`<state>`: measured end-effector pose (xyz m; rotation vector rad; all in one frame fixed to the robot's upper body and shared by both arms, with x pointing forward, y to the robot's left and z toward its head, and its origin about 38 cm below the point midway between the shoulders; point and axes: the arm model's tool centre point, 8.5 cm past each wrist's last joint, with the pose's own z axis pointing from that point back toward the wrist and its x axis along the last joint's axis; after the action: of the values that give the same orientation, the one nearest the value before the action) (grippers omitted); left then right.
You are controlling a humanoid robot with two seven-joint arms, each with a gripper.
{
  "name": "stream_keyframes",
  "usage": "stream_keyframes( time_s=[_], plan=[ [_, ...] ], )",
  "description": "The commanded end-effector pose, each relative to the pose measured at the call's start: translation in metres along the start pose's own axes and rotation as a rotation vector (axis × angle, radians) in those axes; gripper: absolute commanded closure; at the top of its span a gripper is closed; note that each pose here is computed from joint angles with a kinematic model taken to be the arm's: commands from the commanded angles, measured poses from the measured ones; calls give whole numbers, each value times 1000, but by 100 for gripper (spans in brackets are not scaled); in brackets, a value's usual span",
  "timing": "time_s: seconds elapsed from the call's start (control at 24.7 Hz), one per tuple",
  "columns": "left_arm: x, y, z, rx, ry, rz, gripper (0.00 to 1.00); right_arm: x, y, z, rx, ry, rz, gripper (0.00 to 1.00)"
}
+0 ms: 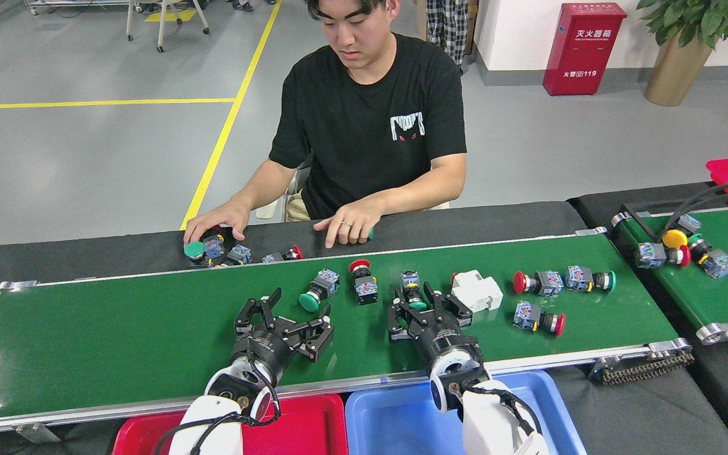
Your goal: Pick switch part from conveyor to tray
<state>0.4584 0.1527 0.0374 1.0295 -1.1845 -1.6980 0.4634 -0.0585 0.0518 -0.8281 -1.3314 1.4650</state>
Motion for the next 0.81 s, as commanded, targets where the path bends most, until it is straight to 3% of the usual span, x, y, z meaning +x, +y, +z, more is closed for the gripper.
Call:
stream_keyframes(
  time_s=[0.0, 0.08, 0.16, 0.28, 0.41, 0.57, 0.69, 0.73, 0.77],
  plan=[
    [-13, 8, -2, 26, 29, -18, 53, 7, -22, -4, -53, -58, 6, 98],
    [-21, 1, 3, 14, 36, -14, 83, 16, -34, -1, -90, -111, 3, 98],
    [-26, -1, 4, 11, 47, -5, 91, 26, -41, 6, -125, -176, -4, 98],
    [-27, -5, 11, 23, 32, 22, 97, 25, -45, 31, -172, -282, 21, 98],
    [-26, 9, 26, 87, -27, 1, 99, 31, -33, 75, -188, -392, 25, 98],
    [-30, 9, 87, 142, -175, -103, 97, 39, -16, 133, -192, -514, 27, 98],
    [-17, 3, 135, 157, -326, -124, 95, 45, -7, 147, -177, -544, 17, 96],
    [-7, -1, 154, 154, -403, -130, 90, 47, -6, 147, -173, -539, 25, 76],
    [2, -3, 166, 150, -462, -135, 77, 49, -4, 147, -169, -542, 30, 33]
  ],
)
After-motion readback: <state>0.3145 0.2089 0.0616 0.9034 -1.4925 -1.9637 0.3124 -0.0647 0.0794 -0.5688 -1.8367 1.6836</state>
